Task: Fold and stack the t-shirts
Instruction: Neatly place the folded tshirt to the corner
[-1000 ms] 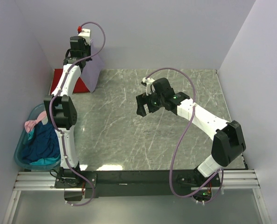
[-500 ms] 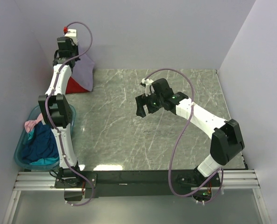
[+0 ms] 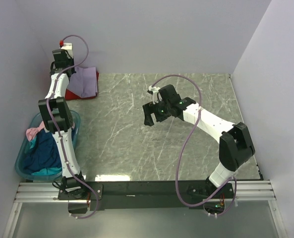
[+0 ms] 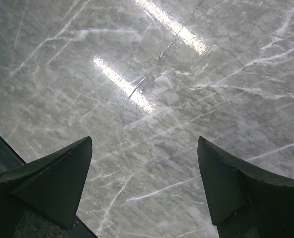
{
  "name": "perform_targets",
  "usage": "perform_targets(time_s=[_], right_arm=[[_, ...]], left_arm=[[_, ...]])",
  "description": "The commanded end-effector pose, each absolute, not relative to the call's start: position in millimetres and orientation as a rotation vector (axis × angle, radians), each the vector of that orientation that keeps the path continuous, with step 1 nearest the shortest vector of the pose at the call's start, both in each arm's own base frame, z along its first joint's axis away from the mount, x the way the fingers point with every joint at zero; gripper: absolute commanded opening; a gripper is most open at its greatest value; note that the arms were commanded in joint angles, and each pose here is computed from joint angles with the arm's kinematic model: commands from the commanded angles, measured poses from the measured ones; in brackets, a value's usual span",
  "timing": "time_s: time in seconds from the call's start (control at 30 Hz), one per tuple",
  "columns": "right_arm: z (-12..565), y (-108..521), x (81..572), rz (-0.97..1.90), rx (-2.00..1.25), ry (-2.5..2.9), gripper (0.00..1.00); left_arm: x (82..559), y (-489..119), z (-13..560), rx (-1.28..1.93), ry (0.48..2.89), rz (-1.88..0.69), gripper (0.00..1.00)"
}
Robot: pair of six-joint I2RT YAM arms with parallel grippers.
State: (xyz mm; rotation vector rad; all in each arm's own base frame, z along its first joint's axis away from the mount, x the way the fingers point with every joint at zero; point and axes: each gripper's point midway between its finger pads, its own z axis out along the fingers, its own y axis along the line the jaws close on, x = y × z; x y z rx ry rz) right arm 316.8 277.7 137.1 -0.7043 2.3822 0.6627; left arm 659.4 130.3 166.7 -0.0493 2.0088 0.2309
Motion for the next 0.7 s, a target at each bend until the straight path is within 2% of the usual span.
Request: perform_targets(time_s=[0.0, 0.37, 0.47, 0.5, 0.67], right_arm=[[147.1, 283.0, 325.4, 0.685, -0.694, 2.36, 0.93], [143.5, 283.1, 323.8, 0.689, -0.698, 2.374, 0.93], [146.1, 282.3, 324.4, 0.685, -0.699, 2.372, 0.93], [149.0, 282.9, 324.6, 0.685, -0.701, 2.364, 0.93], [158.6, 276.6, 324.5, 0.654, -0.712, 2.348, 0.93]], left_arm=[[676.8, 137.5, 230.2, 0.0, 1.828, 0.246, 0.0], [681.5, 158.7, 216.8, 0.027, 1.825, 0.3, 0.0], [680.4, 172.8, 219.4, -0.01, 1.818, 0.389, 0.42], [679.3, 178.3, 221.4, -0.019, 1.814, 0.407, 0.6], [668.8, 198.0, 265.8, -0.027, 1.773, 0.43, 0.77]])
